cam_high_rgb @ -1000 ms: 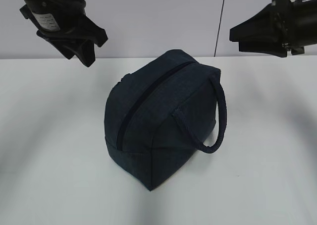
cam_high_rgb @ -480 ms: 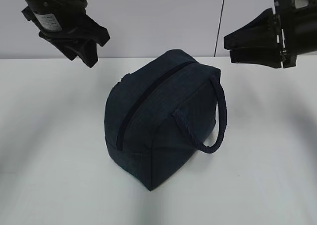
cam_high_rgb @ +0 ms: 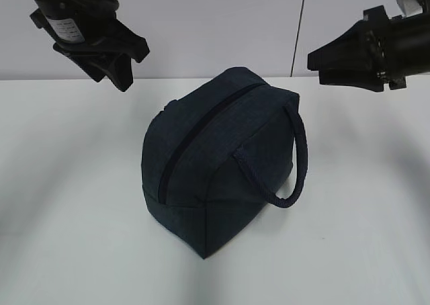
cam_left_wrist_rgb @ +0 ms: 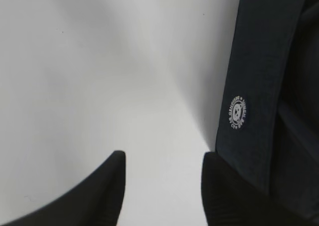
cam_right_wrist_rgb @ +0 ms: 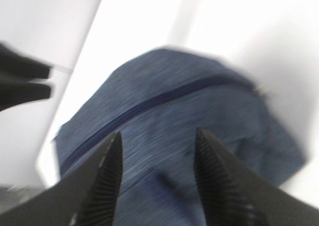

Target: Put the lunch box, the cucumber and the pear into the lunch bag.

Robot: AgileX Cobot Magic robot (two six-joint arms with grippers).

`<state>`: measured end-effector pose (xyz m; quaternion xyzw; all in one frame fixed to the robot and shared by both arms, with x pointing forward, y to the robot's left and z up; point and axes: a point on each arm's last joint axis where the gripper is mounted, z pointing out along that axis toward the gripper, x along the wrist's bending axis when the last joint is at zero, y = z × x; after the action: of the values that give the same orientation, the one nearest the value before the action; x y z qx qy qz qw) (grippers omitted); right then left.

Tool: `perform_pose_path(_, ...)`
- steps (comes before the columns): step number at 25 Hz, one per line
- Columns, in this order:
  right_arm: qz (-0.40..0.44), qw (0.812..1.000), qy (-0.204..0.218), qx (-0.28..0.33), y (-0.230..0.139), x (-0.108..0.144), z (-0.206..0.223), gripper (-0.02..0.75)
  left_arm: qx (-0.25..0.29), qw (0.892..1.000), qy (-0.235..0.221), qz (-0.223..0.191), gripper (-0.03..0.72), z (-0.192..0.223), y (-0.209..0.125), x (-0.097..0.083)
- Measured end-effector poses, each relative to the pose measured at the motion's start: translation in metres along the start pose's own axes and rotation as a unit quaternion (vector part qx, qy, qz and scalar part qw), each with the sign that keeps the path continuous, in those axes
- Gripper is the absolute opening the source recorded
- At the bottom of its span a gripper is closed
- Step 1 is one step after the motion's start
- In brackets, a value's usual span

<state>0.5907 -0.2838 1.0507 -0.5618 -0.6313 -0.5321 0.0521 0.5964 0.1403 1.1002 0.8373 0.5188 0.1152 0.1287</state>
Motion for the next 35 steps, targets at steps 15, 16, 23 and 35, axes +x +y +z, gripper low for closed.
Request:
perform_pose_path(15,-0.216,0.875,-0.394,-0.182,0.048,-0.036,-0.048,0.375,0.0,1.0,-0.006,-0.002,0.3,0.0,0.0,-0.001)
perform_pose_path(16,-0.214,0.863,-0.415,-0.193,0.05,-0.037,-0.053,0.375,0.0,1.0,-0.007,-0.003,0.3,0.0,0.0,-0.001)
perform_pose_path(23,-0.251,0.765,-0.555,-0.208,0.058,-0.042,-0.083,0.375,0.0,1.0,-0.018,-0.006,0.3,0.0,0.0,-0.003)
perform_pose_path(35,0.109,0.752,-0.629,-0.165,0.014,-0.058,-0.102,0.358,-0.003,1.0,-0.021,-0.008,0.298,0.0,0.0,-0.004)
